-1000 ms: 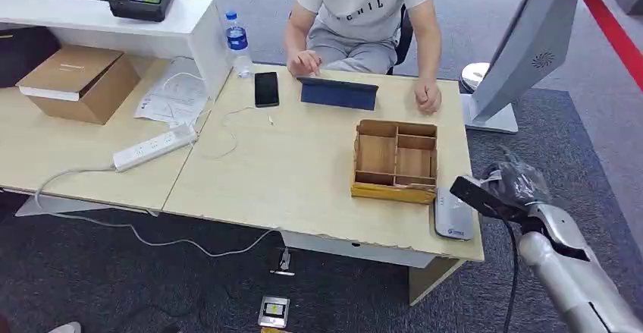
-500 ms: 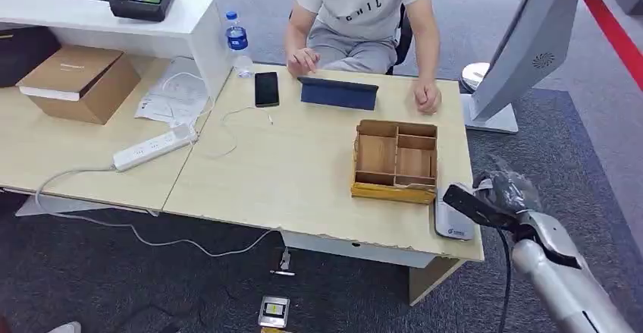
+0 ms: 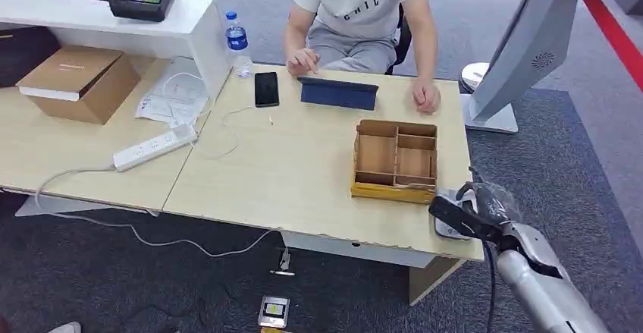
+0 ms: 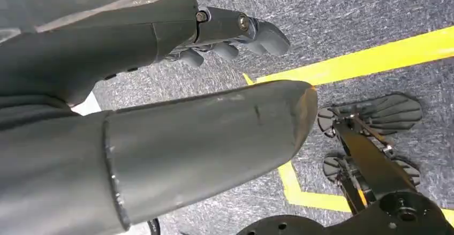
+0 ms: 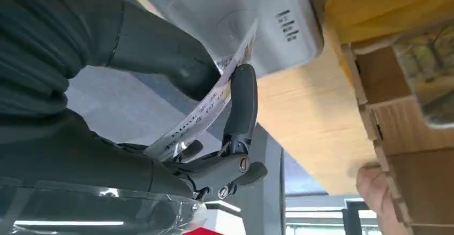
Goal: Pass the card to the sensor for recognition and then transmit it.
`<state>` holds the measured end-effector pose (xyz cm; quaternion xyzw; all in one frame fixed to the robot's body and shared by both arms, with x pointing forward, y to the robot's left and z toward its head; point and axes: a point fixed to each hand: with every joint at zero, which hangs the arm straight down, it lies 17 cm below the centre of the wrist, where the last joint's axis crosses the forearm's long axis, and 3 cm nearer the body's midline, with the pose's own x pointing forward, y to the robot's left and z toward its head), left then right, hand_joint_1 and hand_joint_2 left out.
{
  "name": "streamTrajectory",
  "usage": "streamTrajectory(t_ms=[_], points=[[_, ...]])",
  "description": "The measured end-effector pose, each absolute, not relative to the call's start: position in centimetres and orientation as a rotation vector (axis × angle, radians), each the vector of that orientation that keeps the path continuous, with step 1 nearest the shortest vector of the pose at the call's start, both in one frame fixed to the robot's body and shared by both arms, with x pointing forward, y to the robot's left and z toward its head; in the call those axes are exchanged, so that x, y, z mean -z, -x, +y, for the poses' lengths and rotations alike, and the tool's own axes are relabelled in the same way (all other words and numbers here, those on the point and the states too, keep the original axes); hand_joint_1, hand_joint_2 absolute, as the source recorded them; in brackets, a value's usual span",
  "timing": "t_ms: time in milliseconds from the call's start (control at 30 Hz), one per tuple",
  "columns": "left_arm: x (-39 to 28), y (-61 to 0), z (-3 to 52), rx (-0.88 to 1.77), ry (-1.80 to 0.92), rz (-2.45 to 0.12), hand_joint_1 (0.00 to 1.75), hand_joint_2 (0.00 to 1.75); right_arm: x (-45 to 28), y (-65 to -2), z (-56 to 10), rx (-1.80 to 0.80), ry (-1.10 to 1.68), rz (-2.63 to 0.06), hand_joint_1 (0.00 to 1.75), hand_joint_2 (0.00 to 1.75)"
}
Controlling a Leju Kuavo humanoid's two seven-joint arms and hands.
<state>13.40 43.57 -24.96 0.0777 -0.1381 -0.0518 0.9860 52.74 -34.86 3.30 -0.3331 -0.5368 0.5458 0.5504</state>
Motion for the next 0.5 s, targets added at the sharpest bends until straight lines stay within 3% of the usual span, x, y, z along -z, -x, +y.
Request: streamTrajectory(t_ms=[500], points=[[25.0, -13.3, 43.7, 0.097, -0.164, -0.272, 0.0, 0.0, -2.1, -52.0, -34.3, -1.283, 0.767, -1.272, 1.75, 1.75]])
